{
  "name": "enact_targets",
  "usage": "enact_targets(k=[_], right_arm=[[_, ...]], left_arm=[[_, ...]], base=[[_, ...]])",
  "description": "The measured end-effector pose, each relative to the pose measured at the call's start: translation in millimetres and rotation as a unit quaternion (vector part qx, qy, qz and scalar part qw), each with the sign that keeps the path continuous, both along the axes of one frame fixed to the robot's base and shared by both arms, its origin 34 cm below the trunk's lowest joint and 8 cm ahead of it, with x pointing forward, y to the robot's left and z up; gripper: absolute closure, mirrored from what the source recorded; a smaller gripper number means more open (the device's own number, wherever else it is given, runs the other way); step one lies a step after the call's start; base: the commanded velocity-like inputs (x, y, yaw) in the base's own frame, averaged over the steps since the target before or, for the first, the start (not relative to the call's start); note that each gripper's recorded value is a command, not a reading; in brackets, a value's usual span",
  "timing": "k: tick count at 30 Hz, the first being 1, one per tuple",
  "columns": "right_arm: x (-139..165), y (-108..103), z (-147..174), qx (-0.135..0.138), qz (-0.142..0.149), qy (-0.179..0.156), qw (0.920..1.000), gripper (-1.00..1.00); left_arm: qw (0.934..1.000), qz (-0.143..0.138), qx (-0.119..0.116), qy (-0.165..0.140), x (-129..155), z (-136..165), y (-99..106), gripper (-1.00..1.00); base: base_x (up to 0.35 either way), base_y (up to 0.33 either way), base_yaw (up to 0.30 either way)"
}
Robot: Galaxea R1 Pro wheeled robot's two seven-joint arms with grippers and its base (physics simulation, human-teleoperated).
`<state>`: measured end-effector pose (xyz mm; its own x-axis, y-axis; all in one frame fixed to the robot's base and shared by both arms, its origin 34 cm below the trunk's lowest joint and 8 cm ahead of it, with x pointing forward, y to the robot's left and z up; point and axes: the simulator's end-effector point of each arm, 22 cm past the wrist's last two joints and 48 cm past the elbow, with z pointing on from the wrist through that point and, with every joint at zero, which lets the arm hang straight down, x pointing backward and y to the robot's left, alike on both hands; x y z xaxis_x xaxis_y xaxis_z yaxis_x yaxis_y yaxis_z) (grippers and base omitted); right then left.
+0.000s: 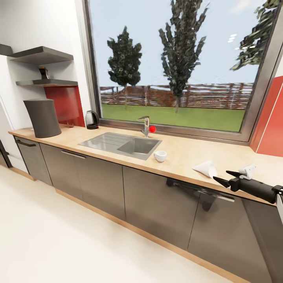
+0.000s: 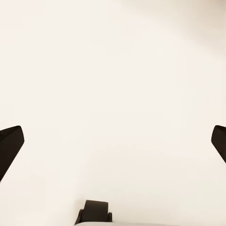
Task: Set up a coffee station on the kitchen countertop: keep the coffee maker on the countertop, move the bottle of coffee from the kitchen shelf to the counter next to the coffee maker, place a paper coffee filter on top of the coffee maker, put the saucer next to the coffee maker with the coffee cup on the saucer, and place the electric kettle next to the coffee maker.
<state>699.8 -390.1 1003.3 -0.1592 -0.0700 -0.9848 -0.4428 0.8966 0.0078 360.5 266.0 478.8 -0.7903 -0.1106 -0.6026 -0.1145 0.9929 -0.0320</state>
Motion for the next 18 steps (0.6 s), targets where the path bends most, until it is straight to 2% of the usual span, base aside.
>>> enact_targets(k=[5,10,18], right_arm=[[-0.1,0.0,-0.4,0.001,0.0,0.001,1.0,-1.0],[-0.2,0.0,-0.6,0.001,0.0,0.001,1.0,-1.0],[0.0,-0.1,-1.2,0.002,0.0,0.002,1.0,-1.0]], left_arm=[[1.0,0.0,0.0,0.0,0.0,0.0,0.1,-1.0],[1.0,0.0,0.0,0.0,-0.2,0.0,0.0,-1.0],[1.0,0.0,0.0,0.001,-0.7,-0.3,0.2,-1.0]], base=[[0.02,0.0,0.0],[0.161,0.0,0.0],[0.071,-0.014,0.0]])
